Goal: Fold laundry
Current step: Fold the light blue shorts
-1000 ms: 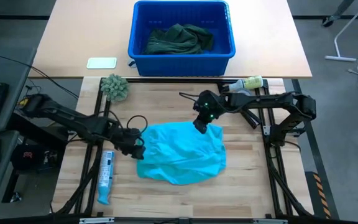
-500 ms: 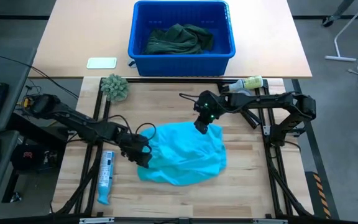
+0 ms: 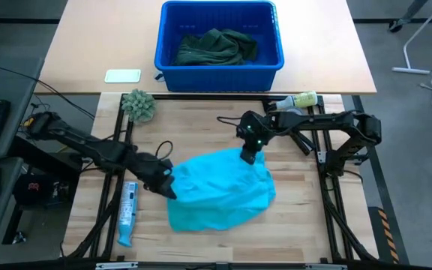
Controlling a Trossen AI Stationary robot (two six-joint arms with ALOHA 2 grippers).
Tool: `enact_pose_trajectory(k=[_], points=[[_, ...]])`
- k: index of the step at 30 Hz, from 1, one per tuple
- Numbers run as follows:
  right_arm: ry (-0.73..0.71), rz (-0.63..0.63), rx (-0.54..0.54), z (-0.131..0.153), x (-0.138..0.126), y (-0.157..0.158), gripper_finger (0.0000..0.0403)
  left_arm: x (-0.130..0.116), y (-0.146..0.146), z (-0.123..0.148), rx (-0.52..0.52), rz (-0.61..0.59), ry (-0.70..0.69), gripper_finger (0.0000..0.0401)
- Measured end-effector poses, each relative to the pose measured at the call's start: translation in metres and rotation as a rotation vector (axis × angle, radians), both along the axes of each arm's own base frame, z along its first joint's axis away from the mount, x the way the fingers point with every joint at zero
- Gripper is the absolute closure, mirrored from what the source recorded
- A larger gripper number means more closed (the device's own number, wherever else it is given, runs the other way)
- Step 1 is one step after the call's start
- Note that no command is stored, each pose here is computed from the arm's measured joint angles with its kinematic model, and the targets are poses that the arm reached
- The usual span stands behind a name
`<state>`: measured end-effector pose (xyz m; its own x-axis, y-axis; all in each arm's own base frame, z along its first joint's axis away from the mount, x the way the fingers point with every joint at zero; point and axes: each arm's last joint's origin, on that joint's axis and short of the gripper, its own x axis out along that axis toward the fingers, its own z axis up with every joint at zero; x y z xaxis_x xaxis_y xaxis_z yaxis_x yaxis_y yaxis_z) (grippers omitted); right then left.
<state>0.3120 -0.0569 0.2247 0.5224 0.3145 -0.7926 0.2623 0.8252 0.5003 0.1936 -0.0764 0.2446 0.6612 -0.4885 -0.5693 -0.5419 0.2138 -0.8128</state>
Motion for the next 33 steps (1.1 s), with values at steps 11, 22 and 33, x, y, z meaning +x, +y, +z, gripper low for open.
enact_pose_trajectory(k=[11,22,33], points=[[0.033,0.369,0.255,0.007,-0.002,0.122,0.0403,-0.004,0.002,-0.003,0.044,-0.049,0.025,0.0401],[-0.02,-0.422,0.265,0.017,-0.007,0.201,0.0403,-0.005,0.0,-0.002,0.085,-0.159,-0.03,0.0401],[-0.172,-0.776,0.367,-0.031,-0.001,0.269,0.0403,-0.004,0.002,-0.003,0.148,-0.1,-0.048,0.0401]])
